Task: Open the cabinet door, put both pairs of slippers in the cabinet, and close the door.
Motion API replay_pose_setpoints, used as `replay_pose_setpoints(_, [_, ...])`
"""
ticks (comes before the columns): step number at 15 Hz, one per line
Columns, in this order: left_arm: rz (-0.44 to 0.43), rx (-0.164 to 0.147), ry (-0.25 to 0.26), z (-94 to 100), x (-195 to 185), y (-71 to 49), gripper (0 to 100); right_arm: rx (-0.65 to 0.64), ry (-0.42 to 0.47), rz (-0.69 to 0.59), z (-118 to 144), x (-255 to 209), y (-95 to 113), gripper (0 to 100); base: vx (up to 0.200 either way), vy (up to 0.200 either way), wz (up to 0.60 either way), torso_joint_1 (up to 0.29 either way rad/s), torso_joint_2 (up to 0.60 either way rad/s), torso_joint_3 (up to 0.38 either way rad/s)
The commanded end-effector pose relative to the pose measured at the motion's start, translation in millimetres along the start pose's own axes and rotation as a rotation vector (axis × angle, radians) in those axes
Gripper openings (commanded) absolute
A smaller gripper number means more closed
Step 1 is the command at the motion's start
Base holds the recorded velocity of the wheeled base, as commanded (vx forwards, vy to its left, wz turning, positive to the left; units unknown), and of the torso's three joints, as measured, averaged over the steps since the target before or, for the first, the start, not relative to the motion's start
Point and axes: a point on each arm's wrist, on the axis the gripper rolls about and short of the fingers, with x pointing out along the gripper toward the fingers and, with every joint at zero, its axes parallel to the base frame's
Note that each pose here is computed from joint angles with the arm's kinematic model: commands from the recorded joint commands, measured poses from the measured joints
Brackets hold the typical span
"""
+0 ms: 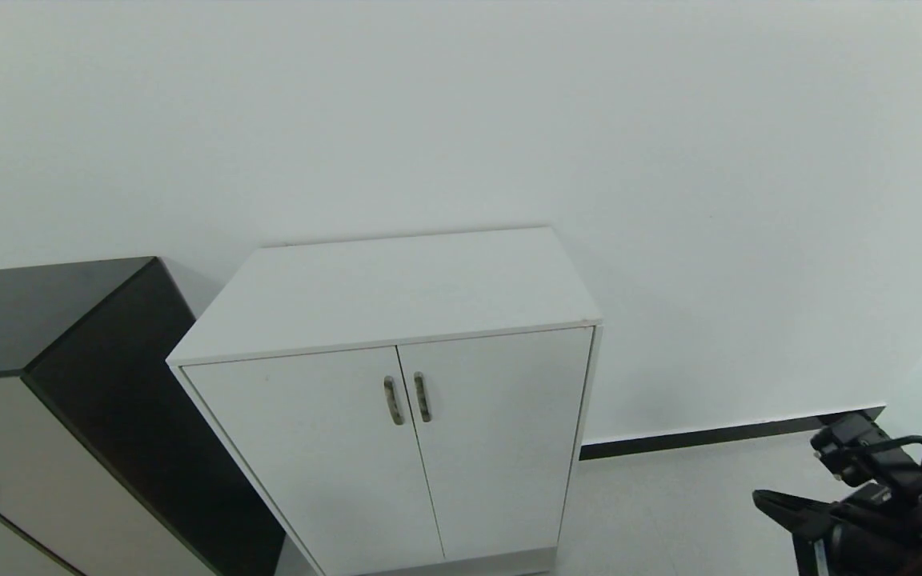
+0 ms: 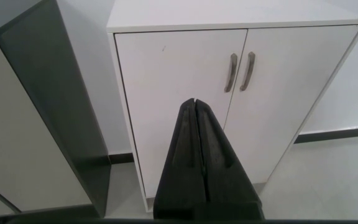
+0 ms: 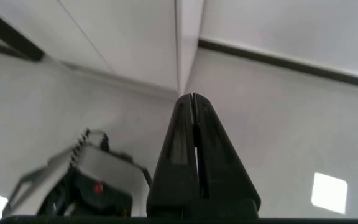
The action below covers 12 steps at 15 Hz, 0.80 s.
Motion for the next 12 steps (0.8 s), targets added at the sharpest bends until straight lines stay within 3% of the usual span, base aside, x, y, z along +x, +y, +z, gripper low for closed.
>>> replay_pose_setpoints(1, [0.001,0.0,0.001,0.0,0,0.0,0,-0.011,0.032,-0.031,-18,-23,-4,0,0.0,0.0,0.0,0.0,0.0,0.0])
replay_pose_setpoints(8, [0.0,0.001,0.001,0.0,0,0.0,0,-0.035,0.155,-0.01,-54,-87,-1,0,0.0,0.0,0.0,0.0,0.0,0.0])
replay_pose_setpoints(12, [0.0,0.001,0.001,0.0,0,0.0,0,-0.035,0.129,-0.013,-72,-111,1,0,0.0,0.0,0.0,0.0,0.0,0.0])
